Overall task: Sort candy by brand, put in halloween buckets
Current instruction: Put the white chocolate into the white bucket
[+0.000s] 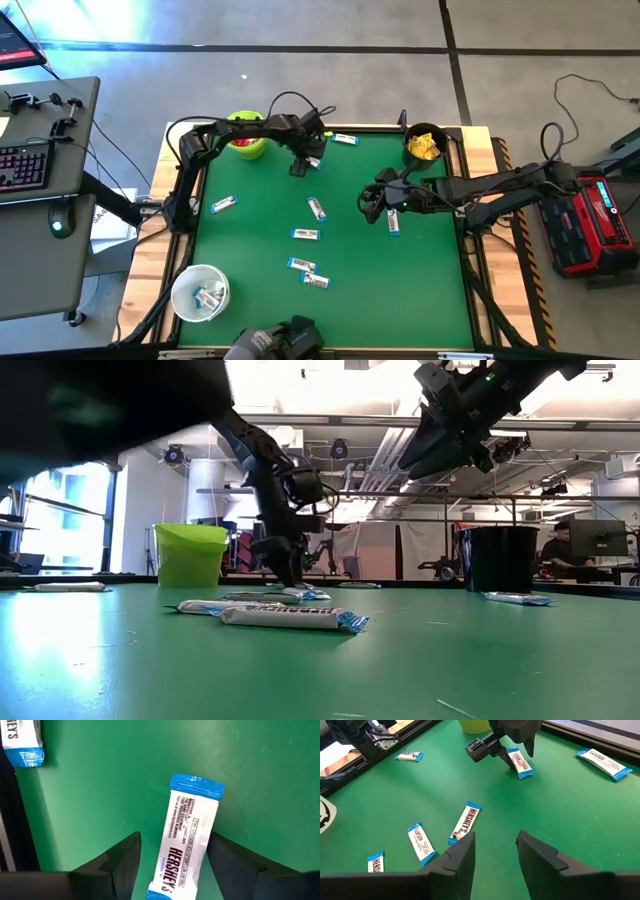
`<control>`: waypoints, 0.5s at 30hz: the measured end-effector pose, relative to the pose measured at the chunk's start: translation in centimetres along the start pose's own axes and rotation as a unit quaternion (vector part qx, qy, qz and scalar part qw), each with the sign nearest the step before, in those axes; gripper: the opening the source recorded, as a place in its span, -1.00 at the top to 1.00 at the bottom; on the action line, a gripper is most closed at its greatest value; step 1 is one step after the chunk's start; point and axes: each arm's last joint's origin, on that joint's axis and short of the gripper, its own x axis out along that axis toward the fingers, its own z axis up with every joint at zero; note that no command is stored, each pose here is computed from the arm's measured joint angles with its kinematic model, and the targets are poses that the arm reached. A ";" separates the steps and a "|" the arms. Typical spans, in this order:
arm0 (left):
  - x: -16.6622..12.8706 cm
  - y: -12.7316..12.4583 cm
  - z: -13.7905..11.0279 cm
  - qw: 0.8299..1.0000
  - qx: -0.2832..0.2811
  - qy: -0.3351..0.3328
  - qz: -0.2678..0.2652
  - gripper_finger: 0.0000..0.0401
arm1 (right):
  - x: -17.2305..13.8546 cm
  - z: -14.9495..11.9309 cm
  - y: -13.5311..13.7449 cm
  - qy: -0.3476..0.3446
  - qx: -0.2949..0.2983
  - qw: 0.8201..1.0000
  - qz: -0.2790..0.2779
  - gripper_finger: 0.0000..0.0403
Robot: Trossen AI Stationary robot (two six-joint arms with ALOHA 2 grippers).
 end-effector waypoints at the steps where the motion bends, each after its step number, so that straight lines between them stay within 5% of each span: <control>1: 0.1 0.1 -0.1 1.000 -0.002 -0.002 -0.004 -0.05 | 0.0 0.0 0.0 0.000 0.000 1.000 0.000 0.33; 15: 0.4 0.0 -0.4 0.999 -0.018 0.011 -0.024 0.39 | 0.0 0.0 0.0 0.002 0.002 1.000 0.002 0.34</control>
